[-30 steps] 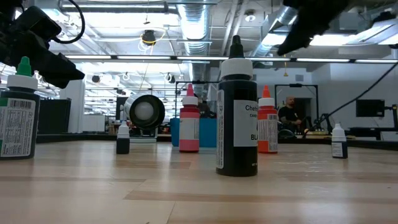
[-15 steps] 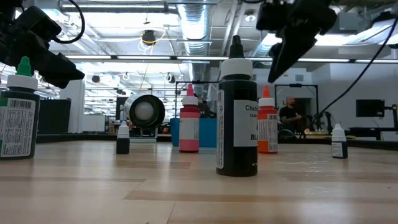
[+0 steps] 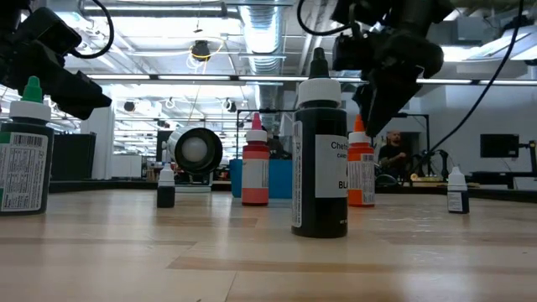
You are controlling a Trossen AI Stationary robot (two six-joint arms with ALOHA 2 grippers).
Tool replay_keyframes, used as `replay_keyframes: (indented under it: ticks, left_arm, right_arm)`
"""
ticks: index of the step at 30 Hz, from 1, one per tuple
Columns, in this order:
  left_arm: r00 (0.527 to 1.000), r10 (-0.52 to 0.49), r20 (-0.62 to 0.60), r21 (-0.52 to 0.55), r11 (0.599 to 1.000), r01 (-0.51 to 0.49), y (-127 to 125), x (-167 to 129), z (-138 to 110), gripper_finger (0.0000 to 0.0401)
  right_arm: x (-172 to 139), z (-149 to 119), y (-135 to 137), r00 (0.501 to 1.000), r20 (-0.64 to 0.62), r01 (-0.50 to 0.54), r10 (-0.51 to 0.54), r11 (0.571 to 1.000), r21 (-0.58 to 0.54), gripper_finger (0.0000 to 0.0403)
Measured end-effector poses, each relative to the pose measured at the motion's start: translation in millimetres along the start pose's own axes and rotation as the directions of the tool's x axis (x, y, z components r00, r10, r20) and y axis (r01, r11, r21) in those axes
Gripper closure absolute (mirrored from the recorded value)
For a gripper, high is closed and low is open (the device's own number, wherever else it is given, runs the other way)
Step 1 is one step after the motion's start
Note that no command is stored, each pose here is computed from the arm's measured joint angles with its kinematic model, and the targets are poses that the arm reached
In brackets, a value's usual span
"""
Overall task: Pick & Place food coloring
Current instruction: Put the large orange food coloring bottle into the blue bin
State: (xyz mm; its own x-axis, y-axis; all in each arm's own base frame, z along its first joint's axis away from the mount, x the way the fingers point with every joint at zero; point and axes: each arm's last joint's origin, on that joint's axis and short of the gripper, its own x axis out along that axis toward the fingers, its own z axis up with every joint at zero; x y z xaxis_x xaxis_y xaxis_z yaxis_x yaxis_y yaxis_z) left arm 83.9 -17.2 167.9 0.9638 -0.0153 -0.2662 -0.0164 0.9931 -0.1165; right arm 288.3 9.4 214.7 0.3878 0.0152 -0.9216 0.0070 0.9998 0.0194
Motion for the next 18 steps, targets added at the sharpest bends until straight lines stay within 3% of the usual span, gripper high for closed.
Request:
replay_keyframes:
  ticks: [10,18]
  left_arm:
    - [1.0,0.0,0.0,0.0,1.0,0.0,0.0,0.0,0.0,0.0248]
    - [1.0,0.0,-0.001,0.0,1.0,0.0,0.0,0.0,-0.1,0.0248]
  right_arm:
    - [1.2,6.8,0.4,0.998,0.066,-0.005,0.005,1.0,0.0,0.017]
    - [8.5,6.6,1.3,0.998,0.042,-0.038,0.038,0.999,-0.001,0.0197]
